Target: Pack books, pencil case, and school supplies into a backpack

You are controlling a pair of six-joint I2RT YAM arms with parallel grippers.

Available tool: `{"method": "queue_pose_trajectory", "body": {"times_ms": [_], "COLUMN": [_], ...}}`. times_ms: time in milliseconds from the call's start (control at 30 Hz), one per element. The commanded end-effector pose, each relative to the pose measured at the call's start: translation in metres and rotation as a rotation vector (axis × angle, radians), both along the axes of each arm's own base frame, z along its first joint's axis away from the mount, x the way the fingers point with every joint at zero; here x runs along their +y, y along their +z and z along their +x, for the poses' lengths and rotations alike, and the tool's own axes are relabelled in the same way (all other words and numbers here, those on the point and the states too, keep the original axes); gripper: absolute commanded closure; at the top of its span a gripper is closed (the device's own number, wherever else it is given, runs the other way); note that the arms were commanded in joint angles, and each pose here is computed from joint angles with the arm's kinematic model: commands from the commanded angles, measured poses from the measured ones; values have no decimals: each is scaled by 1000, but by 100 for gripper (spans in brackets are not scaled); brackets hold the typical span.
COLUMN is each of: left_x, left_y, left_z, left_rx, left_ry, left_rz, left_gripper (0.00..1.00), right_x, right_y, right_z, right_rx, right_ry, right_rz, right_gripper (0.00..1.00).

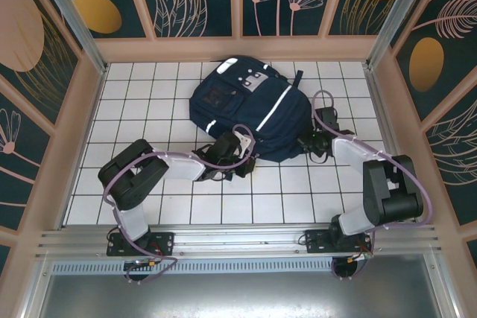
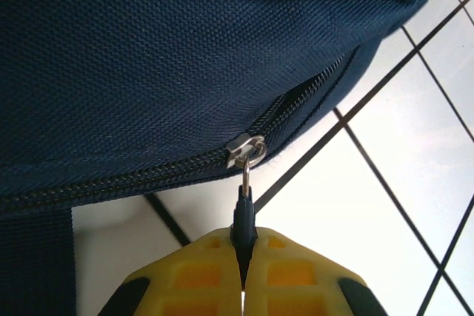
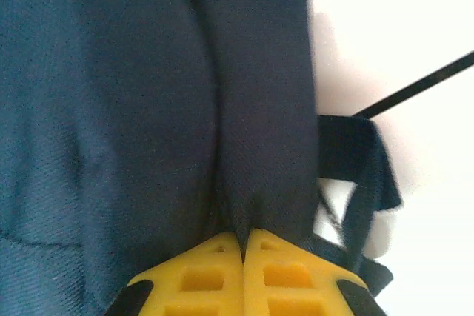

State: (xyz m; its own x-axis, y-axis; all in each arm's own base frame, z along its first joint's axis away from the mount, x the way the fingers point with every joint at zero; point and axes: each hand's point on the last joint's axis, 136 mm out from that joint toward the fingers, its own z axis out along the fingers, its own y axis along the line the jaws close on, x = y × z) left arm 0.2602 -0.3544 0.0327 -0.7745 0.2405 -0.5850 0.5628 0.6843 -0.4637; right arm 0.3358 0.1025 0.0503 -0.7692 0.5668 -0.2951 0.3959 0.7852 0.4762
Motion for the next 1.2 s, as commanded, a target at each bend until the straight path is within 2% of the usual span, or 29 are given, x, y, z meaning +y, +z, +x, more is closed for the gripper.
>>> {"method": "queue_pose_trajectory", "body": {"times_ms": [0,200,300,333,400,467,533,700,933,1033,1167], "left_x": [24,63,89,96,110,120,123,127,134,136,136], "left_y": [2,13,17,19,23,25,24,15,11,9,8], "left_z": [1,-12,-17,-19,-18,-18,-17,-20,-23,-24,-26], "left_rx": [-17,-32,-37,-38,-37,-37,-34,-9,4,7,15], "left_ry": [61,155,226,243,285,311,317,329,343,350,348], "left_rz": [70,99,101,94,74,63,62,61,59,57,52], "left_gripper": [100,100,100,100,100,100,100,100,100,100,100], "right_x": [50,148,186,192,197,197,199,198,171,139,97], "right_y": [-7,10,16,16,17,22,37,77,116,114,99], "right_z": [-20,-41,-46,-47,-44,-44,-46,-52,-23,19,78], "right_rx": [26,20,22,28,37,19,-31,-157,-239,-241,-199], "right_ry": [103,278,367,387,422,465,534,707,704,549,338], "right_rz": [92,243,264,249,225,211,199,177,277,195,104], "right_gripper": [100,100,99,91,67,51,39,25,18,18,24]}}
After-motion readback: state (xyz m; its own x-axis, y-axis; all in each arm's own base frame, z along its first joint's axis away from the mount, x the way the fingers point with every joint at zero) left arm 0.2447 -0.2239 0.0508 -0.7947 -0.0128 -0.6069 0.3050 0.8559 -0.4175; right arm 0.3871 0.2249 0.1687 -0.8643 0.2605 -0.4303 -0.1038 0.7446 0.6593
